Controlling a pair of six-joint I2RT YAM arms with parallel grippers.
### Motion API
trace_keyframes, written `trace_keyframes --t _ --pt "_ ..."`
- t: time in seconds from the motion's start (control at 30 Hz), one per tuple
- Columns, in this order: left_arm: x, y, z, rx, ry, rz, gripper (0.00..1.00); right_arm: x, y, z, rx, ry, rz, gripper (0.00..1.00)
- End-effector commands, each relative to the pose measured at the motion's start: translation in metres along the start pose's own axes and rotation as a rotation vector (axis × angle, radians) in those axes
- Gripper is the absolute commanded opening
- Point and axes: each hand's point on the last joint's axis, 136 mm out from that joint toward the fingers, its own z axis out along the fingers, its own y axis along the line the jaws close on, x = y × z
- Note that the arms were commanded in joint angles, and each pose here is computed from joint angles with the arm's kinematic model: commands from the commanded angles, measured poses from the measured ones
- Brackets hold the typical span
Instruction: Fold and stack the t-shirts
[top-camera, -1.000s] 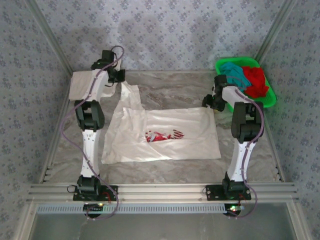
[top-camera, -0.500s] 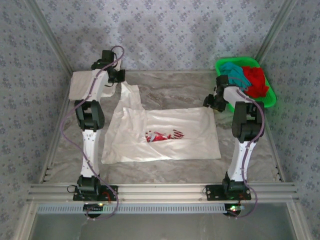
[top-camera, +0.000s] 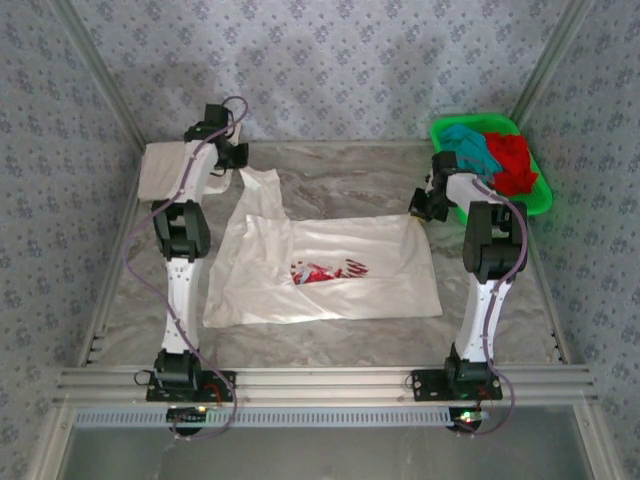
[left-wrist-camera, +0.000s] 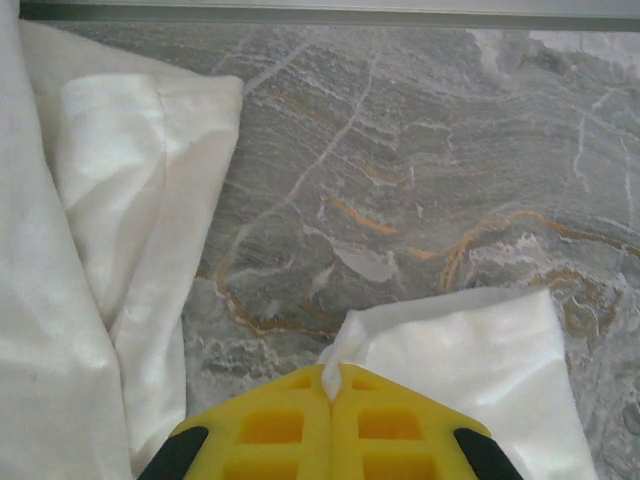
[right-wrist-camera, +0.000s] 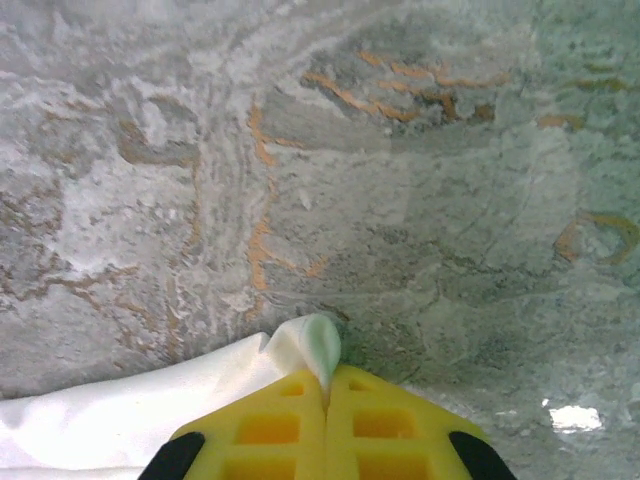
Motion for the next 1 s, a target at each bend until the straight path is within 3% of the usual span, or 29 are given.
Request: trace_keyframes --t 0.0,0.23,0.5,0.67,0.83,0.97 --pt "-0.021 0.007 0.0 -0.01 -0.069 -0.01 0.0 -0.023 0.02 -0.009 -0.055 -0.067 0.003 0.0" --pt "-0.08 -0.002 -0.002 0.108 -0.305 -0.03 0.0 -0.065 0.038 -0.024 -0.128 -0.201 0.068 0.0" --pt "-0.137 -0.02 -0.047 0.173 -0.546 0.035 0.0 -0.103 0.052 -0.038 -0.22 -0.288 0.147 0.0" --pt "-0.146 -0.045 -0.102 0.237 -0.574 0.128 0.0 -0.107 0.062 -0.05 -0.262 -0.301 0.154 0.0" --pt "-0.141 -0.084 -0.168 0.217 -0.587 0.307 0.0 -0.105 0.063 -0.06 -0.307 -0.302 0.18 0.0" --pt "-0.114 -0.102 -0.184 0.217 -0.504 0.414 0.0 -0.106 0.066 -0.072 -0.335 -0.3 0.169 0.0"
